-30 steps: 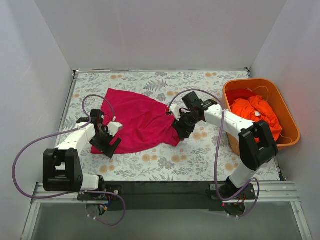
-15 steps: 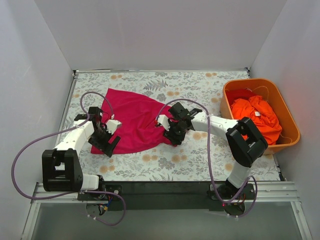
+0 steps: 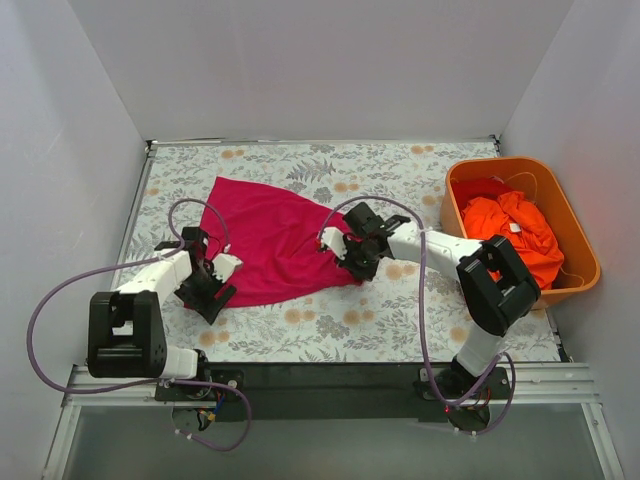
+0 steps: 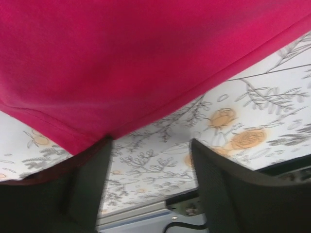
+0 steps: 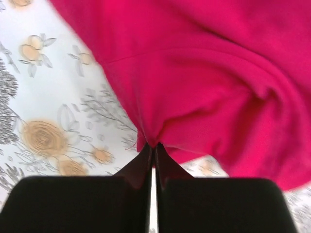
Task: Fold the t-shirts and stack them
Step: Flatten the tshirt out
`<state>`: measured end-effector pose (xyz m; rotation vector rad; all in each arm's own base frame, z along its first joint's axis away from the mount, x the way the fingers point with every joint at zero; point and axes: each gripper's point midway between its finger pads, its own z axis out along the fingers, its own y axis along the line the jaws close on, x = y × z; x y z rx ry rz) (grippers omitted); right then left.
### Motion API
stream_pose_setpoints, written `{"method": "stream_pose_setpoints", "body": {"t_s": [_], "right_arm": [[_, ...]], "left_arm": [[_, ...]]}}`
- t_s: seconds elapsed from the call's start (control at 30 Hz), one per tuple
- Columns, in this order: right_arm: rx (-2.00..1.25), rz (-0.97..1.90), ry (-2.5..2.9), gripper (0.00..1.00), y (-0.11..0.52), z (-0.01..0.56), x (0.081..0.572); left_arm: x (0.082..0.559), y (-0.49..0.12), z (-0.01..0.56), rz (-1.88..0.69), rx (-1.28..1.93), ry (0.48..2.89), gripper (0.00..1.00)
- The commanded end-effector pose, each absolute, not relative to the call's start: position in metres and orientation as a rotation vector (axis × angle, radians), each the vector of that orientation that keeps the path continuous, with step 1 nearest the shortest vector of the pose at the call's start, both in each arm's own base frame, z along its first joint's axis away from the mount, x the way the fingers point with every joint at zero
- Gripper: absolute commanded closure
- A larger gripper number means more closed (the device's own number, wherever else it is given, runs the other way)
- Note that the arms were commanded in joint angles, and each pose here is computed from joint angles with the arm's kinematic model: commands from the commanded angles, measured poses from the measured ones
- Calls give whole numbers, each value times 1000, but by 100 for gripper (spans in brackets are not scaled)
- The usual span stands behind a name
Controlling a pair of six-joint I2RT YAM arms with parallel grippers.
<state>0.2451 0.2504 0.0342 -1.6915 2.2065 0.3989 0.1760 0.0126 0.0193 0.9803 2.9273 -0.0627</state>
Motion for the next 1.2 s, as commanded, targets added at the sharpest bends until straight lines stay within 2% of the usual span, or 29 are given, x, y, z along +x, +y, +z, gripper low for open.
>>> {"method": "stream_pose_setpoints", "body": {"t_s": [0.0,0.07,0.1,0.2,0.4,0.53,0.67,0.77,0.83,0.87,0.9,0.93,0.97,1.0,1.07,1.17], "right_arm": [[-1636,359,2140,99,240,78,280],[-1634,347,2119,99,235,94,291],[-1642,338,2106,99,234,100,293],[-1702,312,2064,99,228,123,295],[-1815,332,1919,99,236,177,284],[-2013,427,1874,99,247,171,232],[-2185,733,1761,99,283,168,158],[-2241,941,1651,99,307,172,122],[-2240,997,1638,99,319,173,116],[-2234,994,1680,87,320,169,118],[-2233,971,1706,81,319,164,123],[-2229,959,1741,70,316,157,128],[-2173,961,1795,38,309,156,142],[-2135,971,1823,27,305,156,149],[-2008,988,1959,27,291,150,170],[-1867,926,2149,38,268,120,198]], "left_arm": [[200,30,16,105,1035,2860,42],[212,28,22,94,1040,2836,53],[214,26,25,72,1061,2828,76],[234,18,47,13,1072,2789,99],[258,-6,96,-155,1053,2694,100],[269,-3,115,-220,950,2682,100],[262,3,106,-263,883,2734,100],[255,7,100,-338,802,2783,100],[250,5,98,-426,763,2809,85],[249,4,99,-449,762,2807,75],[246,-1,100,-490,763,2806,59],[244,-2,100,-505,775,2797,50],[240,-4,101,-512,787,2789,42],[239,-4,100,-507,806,2773,36],[232,-4,92,-502,823,2775,35],[231,0,81,-465,813,2784,35]]}}
